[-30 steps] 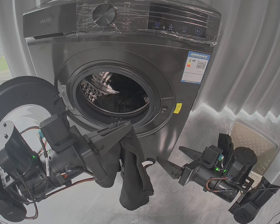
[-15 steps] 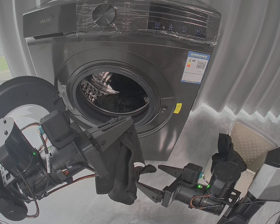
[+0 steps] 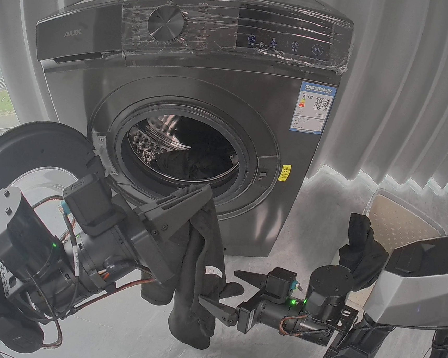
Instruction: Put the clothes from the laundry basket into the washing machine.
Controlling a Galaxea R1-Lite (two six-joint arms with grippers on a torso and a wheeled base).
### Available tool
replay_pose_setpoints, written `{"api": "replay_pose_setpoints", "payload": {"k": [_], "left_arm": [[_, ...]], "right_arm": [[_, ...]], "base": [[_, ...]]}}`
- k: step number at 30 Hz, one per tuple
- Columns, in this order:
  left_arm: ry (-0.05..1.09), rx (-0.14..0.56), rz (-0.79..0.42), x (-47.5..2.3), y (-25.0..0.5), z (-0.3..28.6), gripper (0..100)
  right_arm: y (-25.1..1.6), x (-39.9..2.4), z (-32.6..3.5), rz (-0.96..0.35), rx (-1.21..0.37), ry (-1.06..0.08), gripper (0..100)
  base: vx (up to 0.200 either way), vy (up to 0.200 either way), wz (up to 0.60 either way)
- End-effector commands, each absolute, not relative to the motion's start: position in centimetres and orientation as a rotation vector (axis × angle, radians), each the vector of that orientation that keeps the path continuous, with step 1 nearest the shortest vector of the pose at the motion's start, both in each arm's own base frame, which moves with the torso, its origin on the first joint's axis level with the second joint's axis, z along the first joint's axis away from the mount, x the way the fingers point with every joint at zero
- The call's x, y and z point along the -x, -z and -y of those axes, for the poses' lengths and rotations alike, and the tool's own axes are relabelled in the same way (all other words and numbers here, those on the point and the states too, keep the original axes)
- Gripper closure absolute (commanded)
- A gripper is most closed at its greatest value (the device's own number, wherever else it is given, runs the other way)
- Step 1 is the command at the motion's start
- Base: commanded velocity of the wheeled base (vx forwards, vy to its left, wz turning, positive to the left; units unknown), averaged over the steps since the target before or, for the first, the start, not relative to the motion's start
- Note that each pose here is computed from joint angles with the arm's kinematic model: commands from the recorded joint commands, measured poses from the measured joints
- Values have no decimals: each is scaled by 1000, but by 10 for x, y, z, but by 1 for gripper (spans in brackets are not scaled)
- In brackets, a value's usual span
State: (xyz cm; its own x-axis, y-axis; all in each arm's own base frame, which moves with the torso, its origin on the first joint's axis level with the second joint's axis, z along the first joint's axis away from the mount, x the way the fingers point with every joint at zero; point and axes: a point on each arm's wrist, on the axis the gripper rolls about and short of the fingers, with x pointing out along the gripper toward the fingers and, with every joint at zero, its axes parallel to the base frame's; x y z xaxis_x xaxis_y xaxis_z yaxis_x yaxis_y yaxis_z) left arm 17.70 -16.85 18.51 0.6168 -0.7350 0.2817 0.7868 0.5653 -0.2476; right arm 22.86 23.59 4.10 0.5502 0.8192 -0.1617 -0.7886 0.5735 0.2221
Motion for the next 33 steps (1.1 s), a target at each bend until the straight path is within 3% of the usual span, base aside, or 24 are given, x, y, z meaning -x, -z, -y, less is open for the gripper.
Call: {"api": "replay_pose_setpoints", "payload": {"k": [1,9,31,32,33], "left_arm": [[900,370,161,-177,-187,168,100],[906,377,182,-176,-192,168,100],[918,404,246,-174,-208,166,100],[918,404,246,-174,-208,166,100],[917,403,245,-174,-208,166,100]], "right_arm": [[-26,-238,-242,-280,-123,-944,0],[-13,-267,-258,-226,-142,-925,0],[2,-280,-266,-221,-146,-896,0],[3,-279,-267,-223,-145,-899,100],[3,-278,-267,-225,-144,-900,100]], "base": [[0,0,0],[0,0,0],[0,0,0],[0,0,0],[0,0,0]]}}
